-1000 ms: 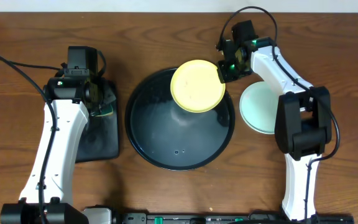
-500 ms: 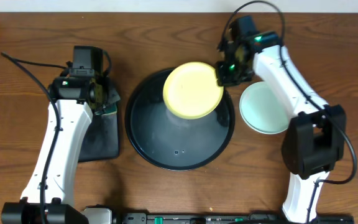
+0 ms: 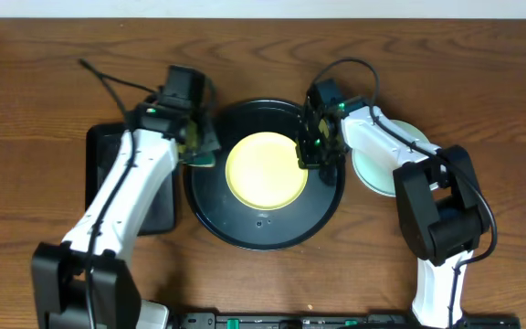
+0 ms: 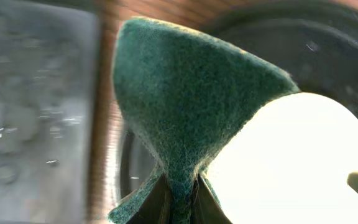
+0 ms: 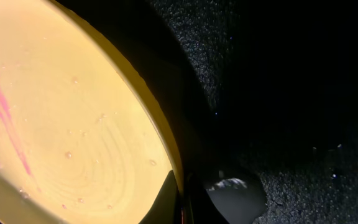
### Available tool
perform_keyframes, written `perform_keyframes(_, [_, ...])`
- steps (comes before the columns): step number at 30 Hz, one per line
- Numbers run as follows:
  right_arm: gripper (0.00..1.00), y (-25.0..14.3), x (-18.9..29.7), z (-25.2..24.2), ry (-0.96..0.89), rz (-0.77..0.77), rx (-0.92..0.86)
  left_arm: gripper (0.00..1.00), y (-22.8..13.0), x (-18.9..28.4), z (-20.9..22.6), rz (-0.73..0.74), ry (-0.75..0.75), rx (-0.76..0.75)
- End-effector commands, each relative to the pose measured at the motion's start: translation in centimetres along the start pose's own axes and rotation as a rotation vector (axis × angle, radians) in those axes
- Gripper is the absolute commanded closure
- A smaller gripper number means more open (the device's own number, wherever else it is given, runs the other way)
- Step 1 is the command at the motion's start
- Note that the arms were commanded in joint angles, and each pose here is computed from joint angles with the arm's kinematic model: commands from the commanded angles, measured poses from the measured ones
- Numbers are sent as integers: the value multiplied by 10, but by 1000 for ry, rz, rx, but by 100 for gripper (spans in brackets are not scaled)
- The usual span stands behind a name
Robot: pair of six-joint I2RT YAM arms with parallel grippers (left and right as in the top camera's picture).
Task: Clean dirty plates on tray and stack at the side
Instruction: 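Scrub the yellow plate with the sponge in the left gripper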
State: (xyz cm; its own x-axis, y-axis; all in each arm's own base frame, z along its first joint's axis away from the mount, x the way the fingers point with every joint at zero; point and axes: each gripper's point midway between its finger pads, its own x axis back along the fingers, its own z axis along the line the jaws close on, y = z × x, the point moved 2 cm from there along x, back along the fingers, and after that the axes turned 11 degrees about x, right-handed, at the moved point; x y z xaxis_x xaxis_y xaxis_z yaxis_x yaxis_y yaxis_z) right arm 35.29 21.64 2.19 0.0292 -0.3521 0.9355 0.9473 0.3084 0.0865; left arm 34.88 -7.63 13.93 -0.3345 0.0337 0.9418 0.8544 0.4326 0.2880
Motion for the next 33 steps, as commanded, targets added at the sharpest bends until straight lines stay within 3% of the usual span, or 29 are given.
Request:
perform_keyframes(1, [99,-8,-10,3,12,28,-21,92,-26,-22,-24,92,-40,-128])
perform_keyframes(15, [99,-7,-11,3,12,22,-18,93,-89,-96,-44,300,44,-268])
perform_keyframes(18, [99,-7,-11,3,13,23,-18,92,-103,-97,-59,338,-15,-312])
perform_keyframes(24, [99,-7,-11,4,13,23,-18,93,-130,-85,-92,452,-271,-510])
perform_keyframes(28, [99,-7,-11,4,13,23,-18,92,-115,-91,-88,395,-226,-461])
perform_keyframes(33, [99,-7,-11,3,13,23,-18,92,-60,-104,-39,102,156,-110])
